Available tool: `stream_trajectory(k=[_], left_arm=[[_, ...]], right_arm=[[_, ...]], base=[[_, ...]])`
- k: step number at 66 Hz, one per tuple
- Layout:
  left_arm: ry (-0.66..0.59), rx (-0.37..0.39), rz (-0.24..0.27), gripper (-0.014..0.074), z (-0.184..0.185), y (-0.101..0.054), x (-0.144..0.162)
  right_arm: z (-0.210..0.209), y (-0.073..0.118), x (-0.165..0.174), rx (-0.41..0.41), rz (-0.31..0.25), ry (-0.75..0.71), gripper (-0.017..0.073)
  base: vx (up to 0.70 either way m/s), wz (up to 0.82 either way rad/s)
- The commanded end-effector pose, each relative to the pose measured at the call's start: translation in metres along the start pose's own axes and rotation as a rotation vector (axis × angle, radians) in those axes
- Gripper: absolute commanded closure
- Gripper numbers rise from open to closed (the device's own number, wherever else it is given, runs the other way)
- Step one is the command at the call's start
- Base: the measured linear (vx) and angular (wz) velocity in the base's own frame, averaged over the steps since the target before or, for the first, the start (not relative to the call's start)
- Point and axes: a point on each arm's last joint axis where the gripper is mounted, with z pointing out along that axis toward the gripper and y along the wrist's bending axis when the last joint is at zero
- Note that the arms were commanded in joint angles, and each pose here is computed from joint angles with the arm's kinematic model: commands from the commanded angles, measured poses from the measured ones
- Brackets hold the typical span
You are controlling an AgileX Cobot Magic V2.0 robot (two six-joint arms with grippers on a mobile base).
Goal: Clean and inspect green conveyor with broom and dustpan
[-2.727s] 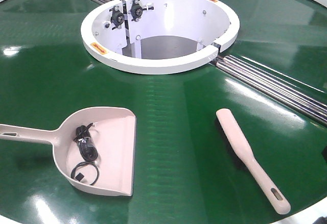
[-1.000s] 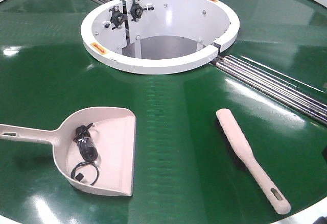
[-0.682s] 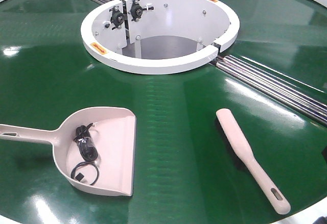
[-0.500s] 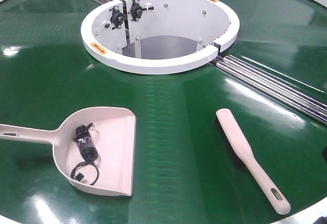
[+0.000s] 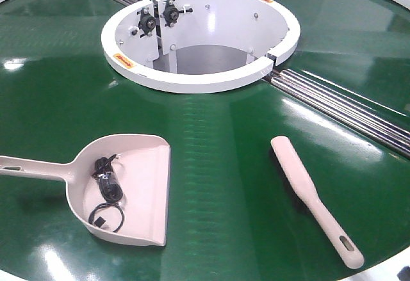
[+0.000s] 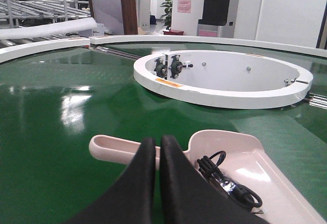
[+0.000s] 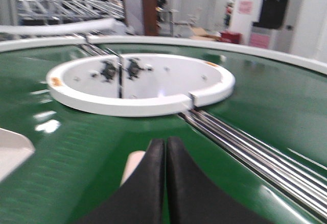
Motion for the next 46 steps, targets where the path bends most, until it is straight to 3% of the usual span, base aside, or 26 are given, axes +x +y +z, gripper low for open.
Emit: stream_trajectory(k=[1,4,8,22,46], left_arm=[[-0.071,0.009,-0.010,0.0600,-0.001,-0.001,-0.003],[-0.071,0.009,-0.010,0.0600,-0.001,-0.001,-0.003],[-0.071,0.009,-0.010,0.0600,-0.001,-0.001,-0.003],[-0.070,0.009,-0.010,0.0600,-0.001,-0.001,-0.003],[-0.067,0.009,-0.010,0.0600,-0.001,-0.001,-0.003]], right_arm=[[-0.002,-0.006,-0.011,0.074,0.033,-0.045,0.0568],[-0.005,-0.007,-0.009,0.085,0.044,-0.042,0.0568],[-0.009,-0.006,-0.003,0.090,0.018,-0.053,0.0568],[-0.017,-0.002,0.047,0.090,0.005,-0.063,0.0568],[-0.017,-0.002,0.048,0.091,0.013,-0.045,0.0568]], base=[[0.00,0.00],[0.00,0.00],[0.00,0.00],[0.00,0.00],[0.00,0.00]])
